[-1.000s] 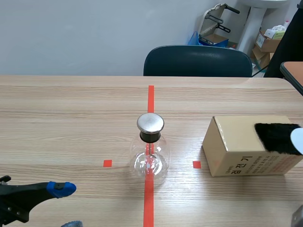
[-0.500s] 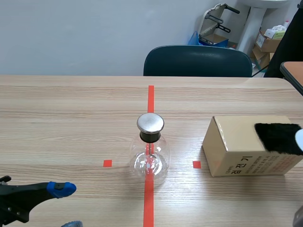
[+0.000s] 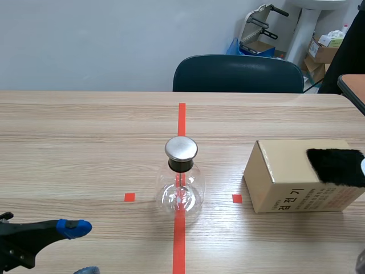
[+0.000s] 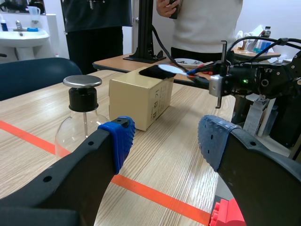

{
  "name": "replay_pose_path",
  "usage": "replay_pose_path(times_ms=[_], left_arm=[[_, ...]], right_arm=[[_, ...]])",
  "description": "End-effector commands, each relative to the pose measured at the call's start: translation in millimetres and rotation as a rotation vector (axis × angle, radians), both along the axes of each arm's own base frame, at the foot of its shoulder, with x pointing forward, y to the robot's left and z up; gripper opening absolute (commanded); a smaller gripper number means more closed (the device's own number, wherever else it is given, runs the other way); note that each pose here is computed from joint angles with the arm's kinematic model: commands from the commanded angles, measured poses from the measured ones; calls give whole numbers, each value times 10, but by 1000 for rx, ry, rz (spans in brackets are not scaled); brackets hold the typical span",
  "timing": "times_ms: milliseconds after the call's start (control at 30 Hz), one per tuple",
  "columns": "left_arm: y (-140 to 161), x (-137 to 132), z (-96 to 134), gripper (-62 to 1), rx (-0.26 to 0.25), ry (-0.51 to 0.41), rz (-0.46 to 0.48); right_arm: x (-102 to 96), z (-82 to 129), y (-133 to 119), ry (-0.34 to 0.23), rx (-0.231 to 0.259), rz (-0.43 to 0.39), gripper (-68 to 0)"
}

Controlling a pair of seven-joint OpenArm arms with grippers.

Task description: Do the electroscope experiment

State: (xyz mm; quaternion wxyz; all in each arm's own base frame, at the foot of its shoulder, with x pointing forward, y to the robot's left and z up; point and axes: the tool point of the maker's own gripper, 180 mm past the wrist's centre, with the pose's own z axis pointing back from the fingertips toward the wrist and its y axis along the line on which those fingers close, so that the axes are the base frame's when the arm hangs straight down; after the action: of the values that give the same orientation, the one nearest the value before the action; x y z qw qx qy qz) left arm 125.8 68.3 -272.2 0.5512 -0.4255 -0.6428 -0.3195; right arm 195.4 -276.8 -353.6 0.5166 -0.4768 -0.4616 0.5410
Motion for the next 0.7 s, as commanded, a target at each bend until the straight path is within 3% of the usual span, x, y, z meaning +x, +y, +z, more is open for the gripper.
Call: replay_pose_path(times_ms=[0,133,200,267,400,467,567,667], left_arm=[[-21,20,88,-281,-40,-17,4],[-28,20,89,-281,-43,-16,6],[-40,22,90,-281,-49,-16,10],[-53,25,85,-281,-50,-14,12],[-77,30,88,-281,-58,-14,18],[-77,30,88,-281,-59,-15,19],[-76,30,87,-281,-58,-15,18],[-76,30,87,-281,-58,-15,18]], right_arm=[[34,116,57,-45,-45,65,-658],[-48,77,482,-26,-25,304,-658],[-99,66,613,-21,-16,379,-658],[-89,66,572,-23,-12,347,-658],[8,96,187,-39,-32,128,-658],[25,109,55,-45,-40,57,-658],[16,102,152,-40,-37,114,-658],[-64,73,504,-26,-19,313,-658]])
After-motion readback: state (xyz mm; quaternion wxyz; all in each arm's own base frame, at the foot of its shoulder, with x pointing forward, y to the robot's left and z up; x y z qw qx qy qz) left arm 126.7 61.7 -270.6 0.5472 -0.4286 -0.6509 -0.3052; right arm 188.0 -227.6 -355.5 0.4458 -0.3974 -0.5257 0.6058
